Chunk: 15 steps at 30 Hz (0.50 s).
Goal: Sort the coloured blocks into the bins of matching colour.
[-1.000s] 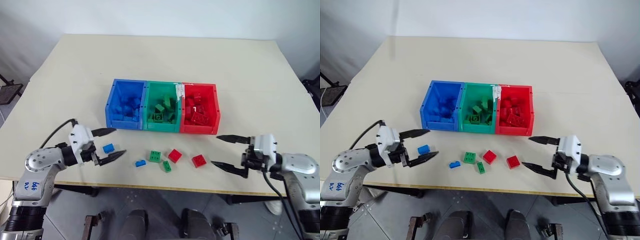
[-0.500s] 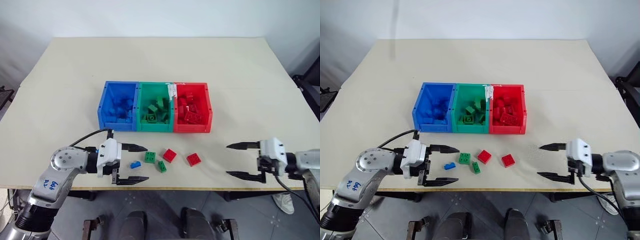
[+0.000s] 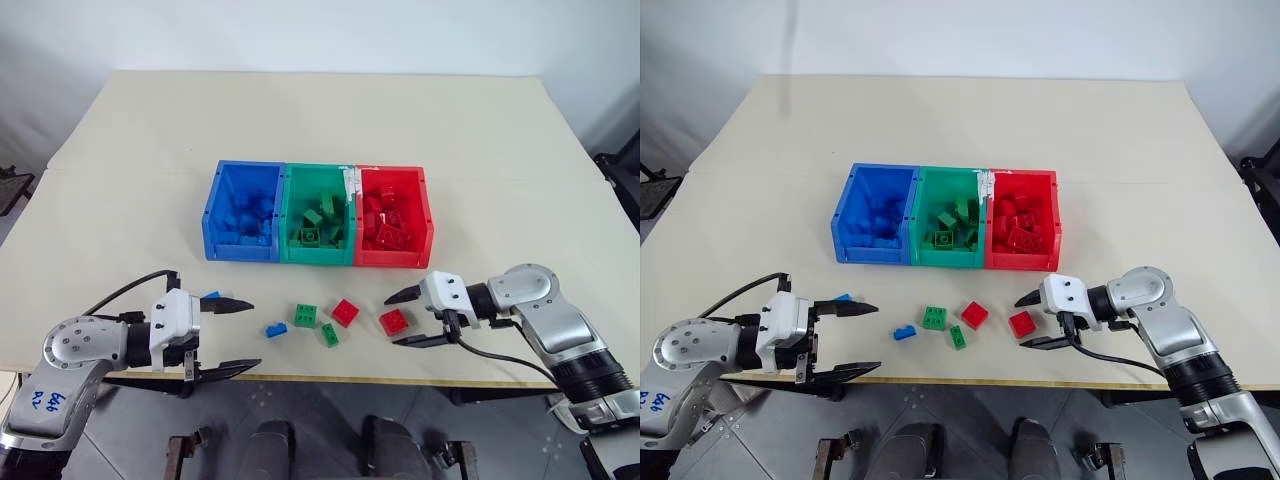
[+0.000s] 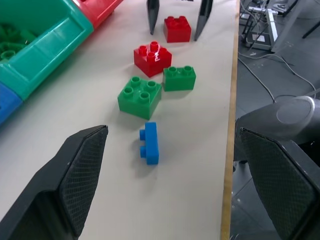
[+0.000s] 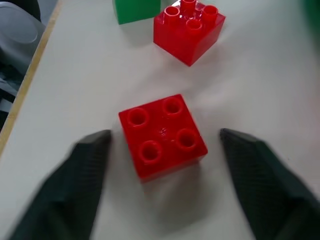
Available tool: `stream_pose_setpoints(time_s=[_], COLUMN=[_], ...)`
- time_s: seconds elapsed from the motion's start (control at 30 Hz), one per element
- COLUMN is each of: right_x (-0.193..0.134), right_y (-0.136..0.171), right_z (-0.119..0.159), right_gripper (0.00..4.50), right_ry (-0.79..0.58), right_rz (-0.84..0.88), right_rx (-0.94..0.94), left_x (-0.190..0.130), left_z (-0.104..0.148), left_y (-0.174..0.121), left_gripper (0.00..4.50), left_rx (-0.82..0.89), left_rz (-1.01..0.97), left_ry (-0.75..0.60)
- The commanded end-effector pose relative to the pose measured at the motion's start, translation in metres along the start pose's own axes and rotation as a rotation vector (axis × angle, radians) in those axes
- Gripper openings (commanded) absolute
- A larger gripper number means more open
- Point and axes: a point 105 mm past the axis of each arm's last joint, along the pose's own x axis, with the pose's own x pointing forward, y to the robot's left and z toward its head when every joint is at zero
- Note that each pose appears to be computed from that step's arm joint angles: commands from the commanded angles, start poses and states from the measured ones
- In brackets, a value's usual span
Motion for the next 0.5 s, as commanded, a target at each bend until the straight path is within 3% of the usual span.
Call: stream_pose_setpoints(time_s=[0.03,0.1,0.17,0.2,0.27,0.4,0.5], right_x=[0.0,-0.002,-0.006,-0.011,-0.024,-0.049,-0.063], right_y=[-0.002,-0.004,-0.004,-0.002,-0.02,-0.05,-0.081], right_z=[0.004,0.006,0.008,0.019,0.041,0.066,0.081], right_gripper=[2.18,1.5,1.46,1.46,1.46,1.46,1.46], right_ry=[-0.009,-0.027,-0.053,-0.142,-0.317,-0.5,-0.523], right_rz=[0.004,-0.018,-0.028,-0.03,-0.168,-0.419,-0.588], right_rx=[-0.05,-0.051,-0.012,0.042,0.129,0.171,0.131], left_x=[-0.001,0.0,0.001,0.002,0.003,-0.001,-0.009], left_z=[0.011,0.012,0.013,0.016,0.026,0.042,0.037], left_y=[-0.001,-0.001,0.0,0.003,0.015,0.028,0.029], left_gripper=[4.5,4.5,4.5,4.5,4.5,4.5,4.5], left_rx=[0.049,0.049,0.052,0.071,0.086,0.051,0.018], left_rz=[0.017,0.022,0.032,0.056,0.133,0.237,0.277], left_ry=[-0.024,-0.03,-0.041,-0.056,-0.123,-0.228,-0.223])
